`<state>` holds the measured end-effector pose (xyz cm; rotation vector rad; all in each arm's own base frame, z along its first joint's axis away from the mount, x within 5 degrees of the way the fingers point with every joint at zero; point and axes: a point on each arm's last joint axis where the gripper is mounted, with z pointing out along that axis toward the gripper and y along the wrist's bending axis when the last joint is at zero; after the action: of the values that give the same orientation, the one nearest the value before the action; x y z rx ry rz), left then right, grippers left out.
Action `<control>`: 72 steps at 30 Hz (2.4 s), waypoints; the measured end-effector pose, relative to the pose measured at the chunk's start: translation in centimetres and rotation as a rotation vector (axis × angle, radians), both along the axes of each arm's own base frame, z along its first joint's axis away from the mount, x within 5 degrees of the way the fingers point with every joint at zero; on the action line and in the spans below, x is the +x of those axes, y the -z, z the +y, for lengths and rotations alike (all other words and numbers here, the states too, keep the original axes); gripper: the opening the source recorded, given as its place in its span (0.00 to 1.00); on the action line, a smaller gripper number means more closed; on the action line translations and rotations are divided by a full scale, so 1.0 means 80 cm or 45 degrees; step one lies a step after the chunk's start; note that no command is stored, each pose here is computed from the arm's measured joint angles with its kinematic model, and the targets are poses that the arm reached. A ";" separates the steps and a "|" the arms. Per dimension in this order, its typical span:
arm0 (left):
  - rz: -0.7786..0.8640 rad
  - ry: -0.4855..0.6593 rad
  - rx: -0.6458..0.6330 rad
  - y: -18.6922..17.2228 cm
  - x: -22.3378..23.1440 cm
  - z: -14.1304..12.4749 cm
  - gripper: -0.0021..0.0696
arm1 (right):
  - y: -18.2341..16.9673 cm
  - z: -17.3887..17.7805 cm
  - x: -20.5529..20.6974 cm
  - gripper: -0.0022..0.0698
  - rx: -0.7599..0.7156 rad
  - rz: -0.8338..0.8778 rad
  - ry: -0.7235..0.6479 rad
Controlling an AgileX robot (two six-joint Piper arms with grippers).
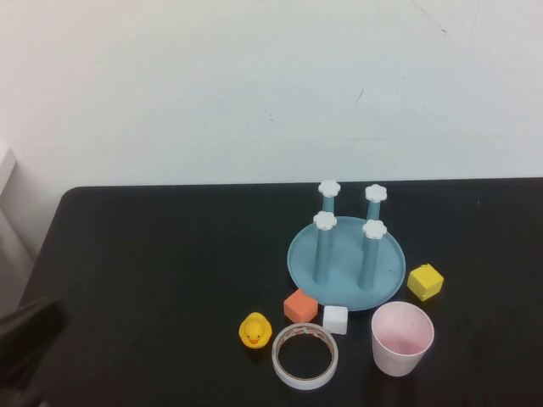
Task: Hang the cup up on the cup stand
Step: Pick up the cup from the table
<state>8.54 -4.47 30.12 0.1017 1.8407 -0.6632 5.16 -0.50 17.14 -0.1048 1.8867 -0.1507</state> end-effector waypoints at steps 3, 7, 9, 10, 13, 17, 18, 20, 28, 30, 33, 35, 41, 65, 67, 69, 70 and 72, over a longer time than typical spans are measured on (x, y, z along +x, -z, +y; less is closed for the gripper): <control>0.074 0.255 0.164 -0.045 0.024 -0.015 0.03 | 0.000 0.000 0.000 0.03 0.000 0.000 0.000; 0.159 0.432 0.348 -0.076 0.070 -0.022 0.03 | 0.000 0.000 0.000 0.03 -0.002 0.000 0.000; 0.212 0.444 0.470 -0.081 0.096 -0.021 0.03 | 0.000 0.000 0.000 0.03 -0.009 0.000 -0.002; 0.237 0.439 0.538 -0.081 0.107 -0.021 0.03 | 0.000 0.000 0.000 0.03 -0.012 0.001 -0.003; 0.363 0.457 0.717 -0.067 0.139 -0.033 0.03 | 0.000 0.000 0.000 0.03 -0.012 0.001 -0.003; 0.485 0.557 0.974 -0.038 0.171 -0.076 0.03 | 0.000 0.000 0.000 0.03 -0.012 0.001 -0.003; 0.502 0.580 1.035 -0.030 0.176 -0.090 0.03 | 0.000 0.000 0.000 0.03 -0.012 0.001 -0.003; 0.520 0.618 1.148 -0.017 0.186 -0.119 0.03 | 0.000 0.000 0.000 0.03 -0.012 0.001 -0.003; 0.480 0.768 1.347 0.023 0.215 -0.231 0.03 | 0.000 0.000 0.000 0.03 -0.012 0.001 -0.003; 0.470 0.803 1.385 0.036 0.223 -0.259 0.03 | 0.000 0.000 0.000 0.03 -0.012 0.001 -0.003; 0.455 0.853 1.433 0.053 0.235 -0.296 0.03 | 0.000 0.000 0.000 0.03 -0.012 0.001 -0.003; 0.466 0.886 1.466 0.066 0.241 -0.318 0.07 | 0.000 0.000 0.000 0.03 -0.012 0.001 -0.003; 0.604 0.850 1.389 0.106 0.264 -0.374 0.44 | 0.000 0.000 0.000 0.03 -0.012 0.001 -0.003; 0.910 0.641 1.053 0.235 0.306 -0.442 0.70 | 0.000 0.000 0.000 0.03 -0.015 0.001 -0.003; 0.916 0.642 1.057 0.242 0.306 -0.443 0.57 | 0.000 0.000 0.000 0.03 -0.017 0.001 -0.004; 0.916 0.641 1.061 0.247 0.307 -0.443 0.41 | 0.000 0.000 0.000 0.03 -0.017 0.001 -0.004; 0.916 0.641 1.061 0.250 0.307 -0.443 0.31 | 0.000 0.000 0.000 0.03 -0.017 0.001 -0.004; 0.907 0.640 1.057 0.253 0.308 -0.444 0.16 | 0.000 0.000 0.000 0.03 -0.017 0.001 -0.004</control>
<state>33.18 -40.00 9.85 1.0062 2.7235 -0.2150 5.16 -0.51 17.15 -0.1166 1.8861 -0.1614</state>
